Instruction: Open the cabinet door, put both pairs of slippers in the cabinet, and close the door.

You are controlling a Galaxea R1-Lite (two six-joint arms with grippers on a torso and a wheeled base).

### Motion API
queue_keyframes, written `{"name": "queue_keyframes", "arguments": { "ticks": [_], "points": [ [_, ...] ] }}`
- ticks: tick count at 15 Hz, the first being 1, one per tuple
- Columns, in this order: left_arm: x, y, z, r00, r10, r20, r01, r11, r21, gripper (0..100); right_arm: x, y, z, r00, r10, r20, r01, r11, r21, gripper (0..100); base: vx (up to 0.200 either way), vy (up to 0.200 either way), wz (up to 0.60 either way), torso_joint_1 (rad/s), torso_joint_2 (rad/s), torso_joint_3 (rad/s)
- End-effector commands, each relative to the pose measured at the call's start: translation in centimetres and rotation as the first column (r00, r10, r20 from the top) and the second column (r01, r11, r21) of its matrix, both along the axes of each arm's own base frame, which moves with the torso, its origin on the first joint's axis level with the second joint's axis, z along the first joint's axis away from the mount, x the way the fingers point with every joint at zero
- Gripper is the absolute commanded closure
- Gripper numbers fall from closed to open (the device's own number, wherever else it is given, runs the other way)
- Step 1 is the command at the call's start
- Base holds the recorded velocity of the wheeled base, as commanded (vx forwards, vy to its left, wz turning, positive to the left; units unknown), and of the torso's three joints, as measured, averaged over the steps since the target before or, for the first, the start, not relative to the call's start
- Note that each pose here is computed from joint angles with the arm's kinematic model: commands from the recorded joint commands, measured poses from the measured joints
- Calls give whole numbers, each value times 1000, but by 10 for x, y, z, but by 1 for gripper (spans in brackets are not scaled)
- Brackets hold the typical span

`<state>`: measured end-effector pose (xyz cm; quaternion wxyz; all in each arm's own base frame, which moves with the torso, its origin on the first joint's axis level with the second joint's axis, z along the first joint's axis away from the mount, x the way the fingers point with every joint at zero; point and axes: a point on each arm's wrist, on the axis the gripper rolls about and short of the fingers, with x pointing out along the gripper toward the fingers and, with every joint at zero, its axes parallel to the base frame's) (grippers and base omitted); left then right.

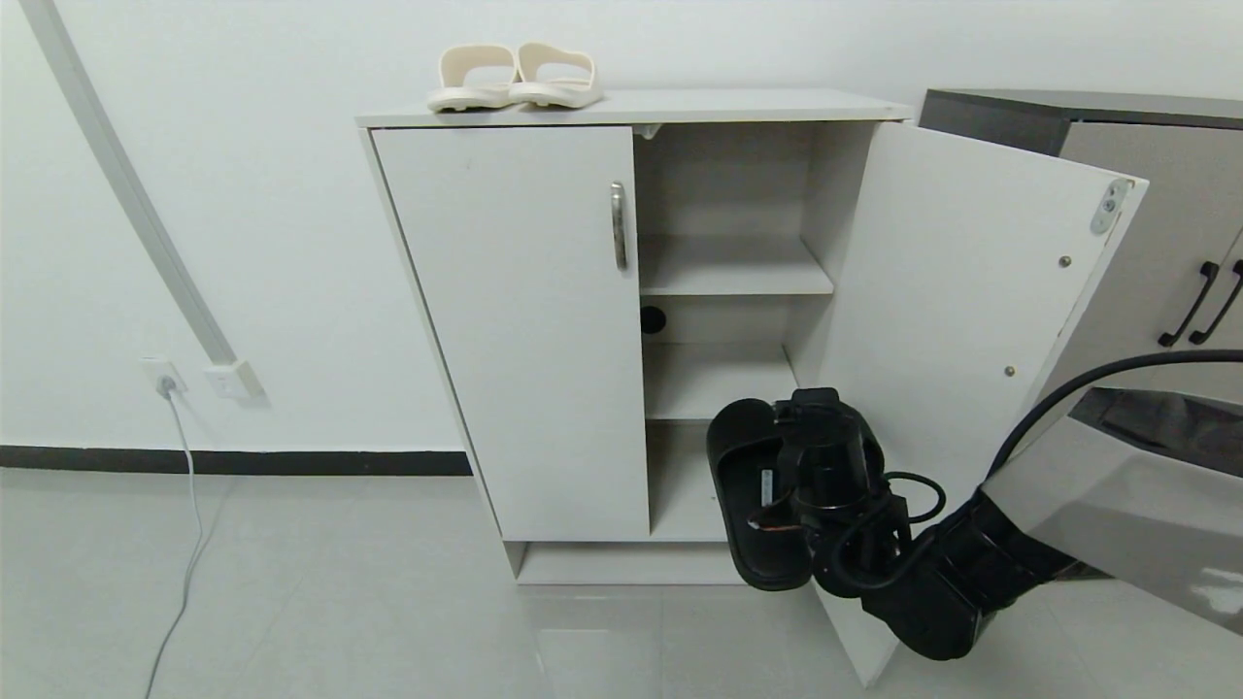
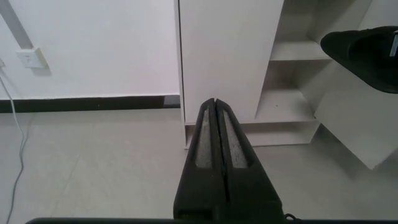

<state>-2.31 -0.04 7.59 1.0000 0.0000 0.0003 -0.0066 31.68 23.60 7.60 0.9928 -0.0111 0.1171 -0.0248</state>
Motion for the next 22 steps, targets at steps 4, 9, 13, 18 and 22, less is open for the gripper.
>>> {"name": "queue_keyframes", "arguments": {
  "ticks": [4, 9, 13, 18, 22],
  "points": [
    [0, 0, 0, 1000, 1, -1, -1, 1000, 0, 100, 6, -8, 0, 1000, -20, 0, 20, 1000, -4, 100, 0, 0, 0, 0, 0, 0],
    [0, 0, 0, 1000, 1, -1, -1, 1000, 0, 100, 9, -12, 0, 1000, -23, -4, 23, 1000, -5, 100, 0, 0, 0, 0, 0, 0],
    [0, 0, 0, 1000, 1, -1, -1, 1000, -2, 100, 9, -12, 0, 1000, -23, -3, 23, 1000, -4, 100, 0, 0, 0, 0, 0, 0],
    [0, 0, 0, 1000, 4, -1, -4, 1000, -2, 100, -12, 22, -15, 988, 152, 24, -153, 987, 58, 100, 0, 0, 0, 0, 0, 0],
    [0, 0, 0, 1000, 4, -1, -4, 1000, -2, 100, -6, 22, -27, 989, 147, -1, -147, 988, 50, 100, 0, 0, 0, 0, 0, 0]
  ]
}}
